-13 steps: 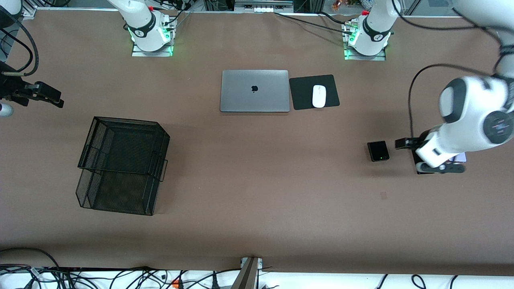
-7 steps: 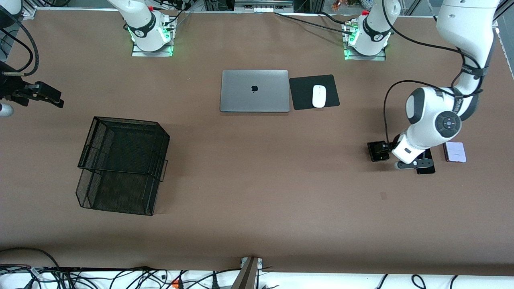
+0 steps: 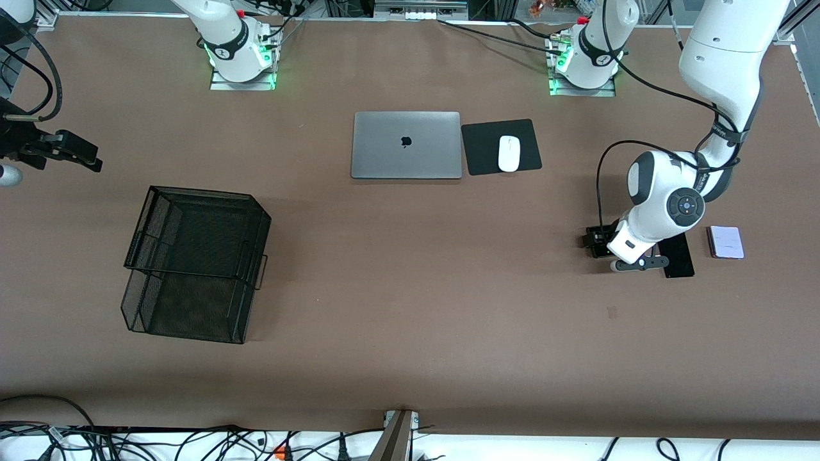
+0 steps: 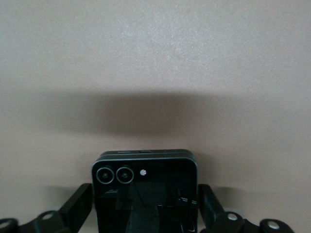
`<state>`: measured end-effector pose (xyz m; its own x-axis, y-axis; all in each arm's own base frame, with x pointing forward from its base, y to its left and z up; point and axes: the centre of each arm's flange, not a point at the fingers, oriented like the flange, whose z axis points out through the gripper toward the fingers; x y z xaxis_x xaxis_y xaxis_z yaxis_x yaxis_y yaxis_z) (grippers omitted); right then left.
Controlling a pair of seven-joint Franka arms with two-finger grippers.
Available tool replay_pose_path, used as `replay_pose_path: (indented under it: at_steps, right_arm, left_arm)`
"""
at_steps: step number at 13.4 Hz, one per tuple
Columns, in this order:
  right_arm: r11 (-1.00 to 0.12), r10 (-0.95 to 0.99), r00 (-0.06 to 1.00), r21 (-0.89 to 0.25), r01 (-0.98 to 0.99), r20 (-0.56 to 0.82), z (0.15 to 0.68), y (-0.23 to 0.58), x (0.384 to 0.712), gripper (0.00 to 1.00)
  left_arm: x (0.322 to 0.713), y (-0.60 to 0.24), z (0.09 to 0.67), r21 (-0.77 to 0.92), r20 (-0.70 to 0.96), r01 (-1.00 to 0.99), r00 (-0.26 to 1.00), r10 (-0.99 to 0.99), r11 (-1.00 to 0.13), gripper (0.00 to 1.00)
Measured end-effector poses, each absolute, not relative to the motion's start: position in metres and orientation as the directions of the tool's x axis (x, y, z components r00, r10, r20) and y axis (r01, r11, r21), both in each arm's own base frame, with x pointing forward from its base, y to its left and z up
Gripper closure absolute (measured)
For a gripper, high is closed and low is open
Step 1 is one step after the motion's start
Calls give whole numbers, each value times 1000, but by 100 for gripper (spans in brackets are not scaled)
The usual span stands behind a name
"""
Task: Place phones with both arms
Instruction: 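Lower the left gripper and grasp the small black flip phone, then carry the flip phone to the table middle and release it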
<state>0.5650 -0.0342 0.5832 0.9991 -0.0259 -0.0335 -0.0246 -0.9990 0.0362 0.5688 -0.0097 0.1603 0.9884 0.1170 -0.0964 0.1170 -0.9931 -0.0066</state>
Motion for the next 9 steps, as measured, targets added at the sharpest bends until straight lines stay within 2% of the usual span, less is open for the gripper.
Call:
replay_pose_path:
  at_steps: [1, 5, 7, 9]
  right_arm:
    - [-999, -26, 999, 36, -25, -33, 583, -34, 565, 0]
    - [-999, -25, 999, 36, -24, -34, 583, -34, 565, 0]
    - [-999, -25, 999, 36, -24, -34, 583, -34, 565, 0]
    - [-999, -25, 999, 36, -24, -33, 584, -34, 565, 0]
  left_arm:
    - [570, -10, 164, -6, -91, 117, 989, 117, -993, 20]
    - [578, -20, 175, 2, -99, 101, 990, 100, -995, 20]
    - [600, -58, 211, 22, -149, 45, 988, 42, -999, 20]
    - [625, -114, 258, 59, -119, -23, 992, -30, -998, 20]
